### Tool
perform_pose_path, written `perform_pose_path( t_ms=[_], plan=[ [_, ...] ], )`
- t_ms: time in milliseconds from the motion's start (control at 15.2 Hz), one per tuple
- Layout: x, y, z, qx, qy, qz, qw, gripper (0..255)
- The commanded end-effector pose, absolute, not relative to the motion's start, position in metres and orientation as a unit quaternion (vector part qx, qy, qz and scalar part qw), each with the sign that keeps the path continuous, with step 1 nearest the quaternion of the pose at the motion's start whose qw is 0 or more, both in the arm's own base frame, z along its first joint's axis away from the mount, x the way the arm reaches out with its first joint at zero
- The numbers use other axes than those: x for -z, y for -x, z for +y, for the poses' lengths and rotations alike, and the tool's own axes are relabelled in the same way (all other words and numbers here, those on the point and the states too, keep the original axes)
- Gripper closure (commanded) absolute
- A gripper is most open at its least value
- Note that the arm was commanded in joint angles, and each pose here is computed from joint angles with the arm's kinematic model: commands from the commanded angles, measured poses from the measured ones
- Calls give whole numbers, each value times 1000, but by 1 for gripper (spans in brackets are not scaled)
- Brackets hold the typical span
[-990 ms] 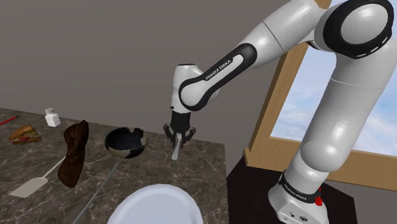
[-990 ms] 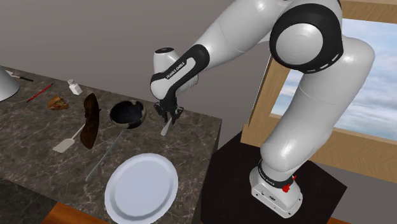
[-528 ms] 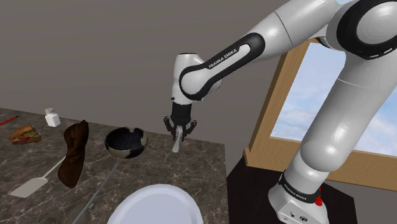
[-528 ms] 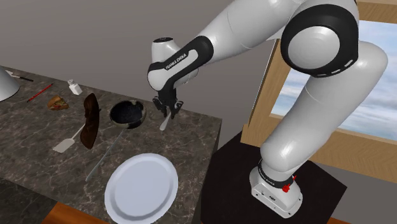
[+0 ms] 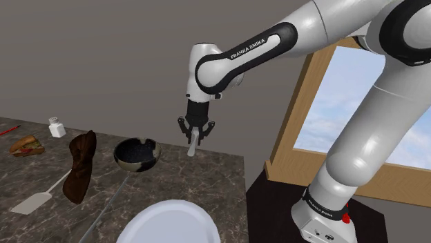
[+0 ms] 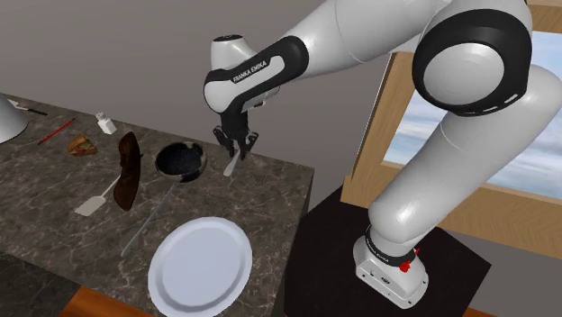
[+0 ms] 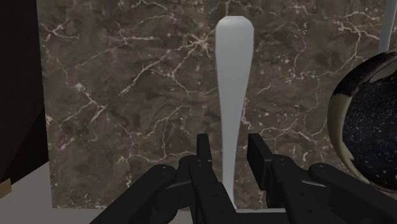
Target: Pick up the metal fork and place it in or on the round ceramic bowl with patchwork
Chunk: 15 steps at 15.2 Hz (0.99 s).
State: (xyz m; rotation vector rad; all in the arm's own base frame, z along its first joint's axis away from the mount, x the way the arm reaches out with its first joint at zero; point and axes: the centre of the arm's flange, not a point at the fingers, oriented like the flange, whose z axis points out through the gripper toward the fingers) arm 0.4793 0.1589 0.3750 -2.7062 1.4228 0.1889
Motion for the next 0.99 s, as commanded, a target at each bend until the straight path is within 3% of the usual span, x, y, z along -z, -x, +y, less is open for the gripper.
perform_pose_path(
  t_ms=[0, 264, 924],
  plan=[
    [-386, -478, 159, -62, 883, 464, 39, 255],
    [-404, -478, 159, -62, 883, 464, 39, 255],
    [-396, -582, 241, -62, 883, 464, 39, 255]
  ],
)
